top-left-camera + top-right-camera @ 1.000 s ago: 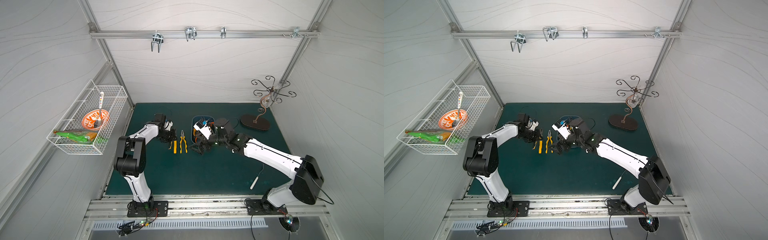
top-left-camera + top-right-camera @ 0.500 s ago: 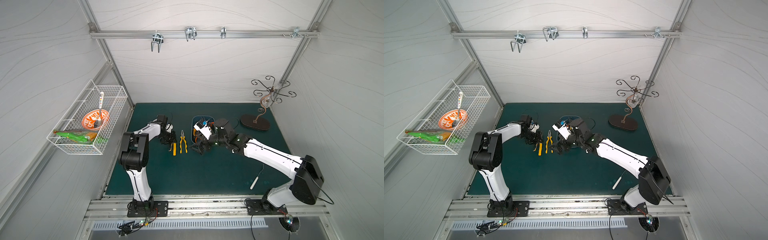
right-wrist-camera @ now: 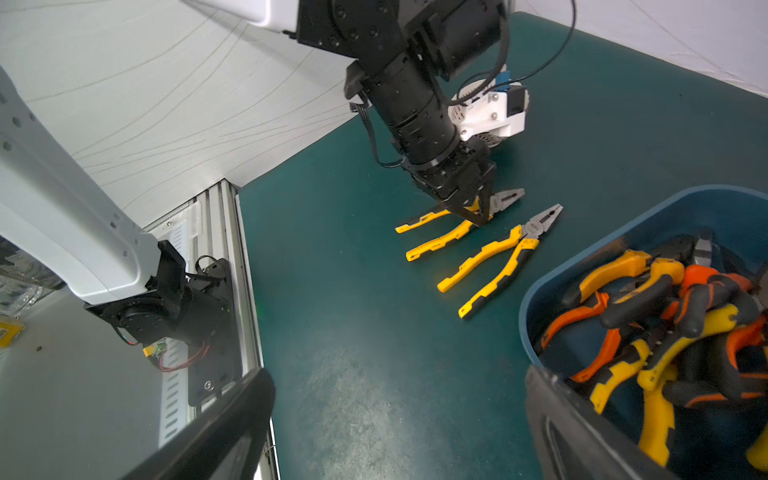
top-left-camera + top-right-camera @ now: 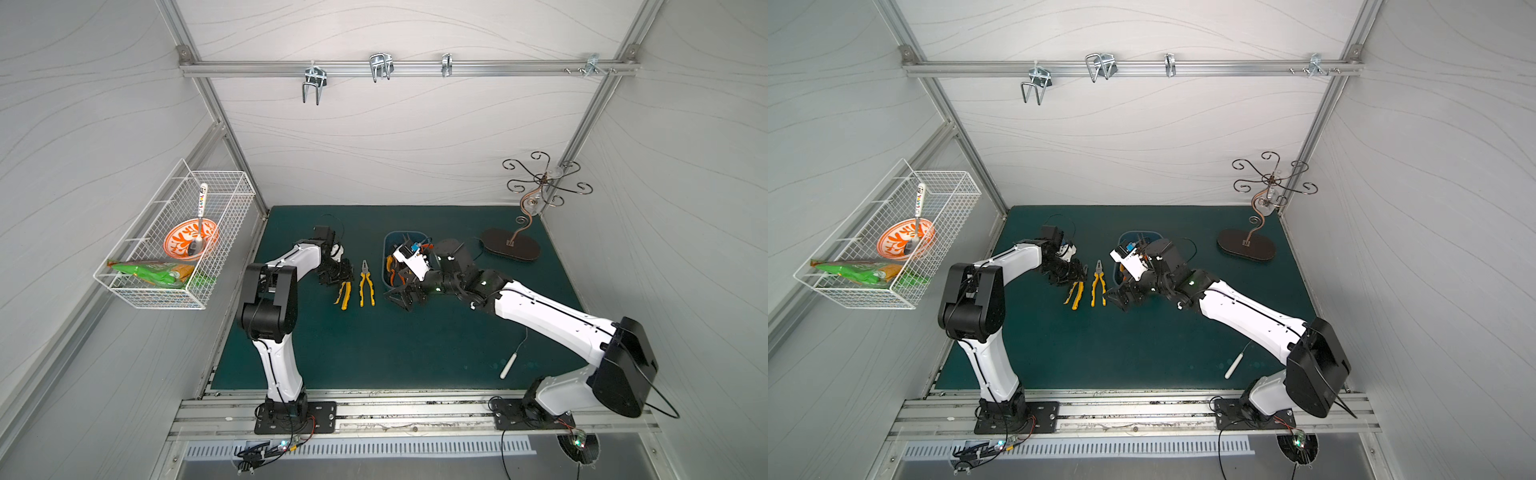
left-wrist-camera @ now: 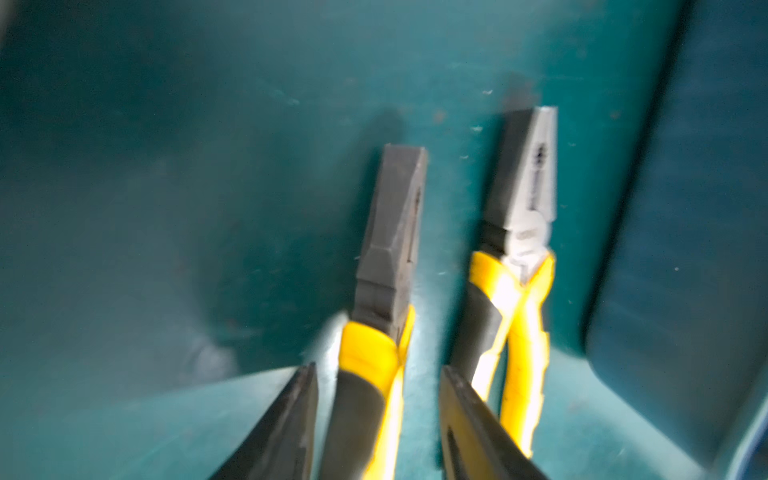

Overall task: Take the pliers out of the storage box
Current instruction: Place the pliers at the center of the board, then pick up the pliers from the storage box.

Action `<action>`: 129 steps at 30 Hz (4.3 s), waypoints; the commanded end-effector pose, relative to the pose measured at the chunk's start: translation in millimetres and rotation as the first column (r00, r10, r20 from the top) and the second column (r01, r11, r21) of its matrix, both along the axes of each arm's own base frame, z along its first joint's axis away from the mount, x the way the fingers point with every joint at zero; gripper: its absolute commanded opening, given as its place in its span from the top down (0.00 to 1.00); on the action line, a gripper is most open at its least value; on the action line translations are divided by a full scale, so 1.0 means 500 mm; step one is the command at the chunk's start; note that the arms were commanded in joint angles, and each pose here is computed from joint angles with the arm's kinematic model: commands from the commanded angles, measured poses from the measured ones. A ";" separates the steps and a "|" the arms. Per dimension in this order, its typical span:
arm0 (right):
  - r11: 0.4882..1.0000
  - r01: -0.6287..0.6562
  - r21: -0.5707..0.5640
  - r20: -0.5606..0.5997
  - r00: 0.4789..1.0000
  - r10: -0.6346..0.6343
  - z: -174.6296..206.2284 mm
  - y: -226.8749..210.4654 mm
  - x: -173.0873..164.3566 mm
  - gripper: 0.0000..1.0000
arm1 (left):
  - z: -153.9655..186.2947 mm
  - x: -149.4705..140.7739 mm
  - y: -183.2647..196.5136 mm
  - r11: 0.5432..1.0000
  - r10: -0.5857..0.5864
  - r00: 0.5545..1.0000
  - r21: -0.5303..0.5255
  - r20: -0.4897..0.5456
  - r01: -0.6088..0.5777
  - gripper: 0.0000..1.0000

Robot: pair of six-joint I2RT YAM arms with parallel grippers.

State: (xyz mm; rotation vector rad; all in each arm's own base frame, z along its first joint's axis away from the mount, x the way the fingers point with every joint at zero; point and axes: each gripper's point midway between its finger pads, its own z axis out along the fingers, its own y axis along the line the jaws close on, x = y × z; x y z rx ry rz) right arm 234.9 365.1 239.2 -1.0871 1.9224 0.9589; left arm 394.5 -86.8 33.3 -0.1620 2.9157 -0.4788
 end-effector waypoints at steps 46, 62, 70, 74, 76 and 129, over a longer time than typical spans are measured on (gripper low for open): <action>0.758 0.357 -0.547 -0.163 0.842 -0.514 -0.234 -0.202 0.400 0.34 | 0.298 -0.247 -0.246 0.942 -0.201 0.793 -0.109 0.575 0.318 0.00; 0.822 0.208 -0.530 -0.295 0.864 -0.409 -0.257 -0.138 0.373 0.58 | 0.279 -0.241 -0.246 0.942 -0.225 0.794 -0.082 0.565 0.325 0.00; 0.736 0.258 -0.626 -0.184 0.869 -0.460 -0.298 -0.166 0.415 0.52 | 0.286 -0.236 -0.254 0.937 -0.232 0.789 -0.088 0.568 0.338 0.00; 0.729 0.258 -0.634 -0.171 0.872 -0.458 -0.311 -0.156 0.426 0.59 | 0.289 -0.235 -0.254 0.937 -0.234 0.786 -0.082 0.572 0.339 0.00; 0.731 0.256 -0.633 -0.174 0.873 -0.457 -0.315 -0.150 0.427 0.66 | 0.289 -0.235 -0.253 0.938 -0.234 0.787 -0.081 0.571 0.338 0.00; 0.787 0.600 -0.140 0.129 0.799 -0.587 0.004 -0.169 0.325 1.00 | 0.487 -0.023 -0.270 0.752 0.433 0.719 -0.658 0.544 0.045 0.08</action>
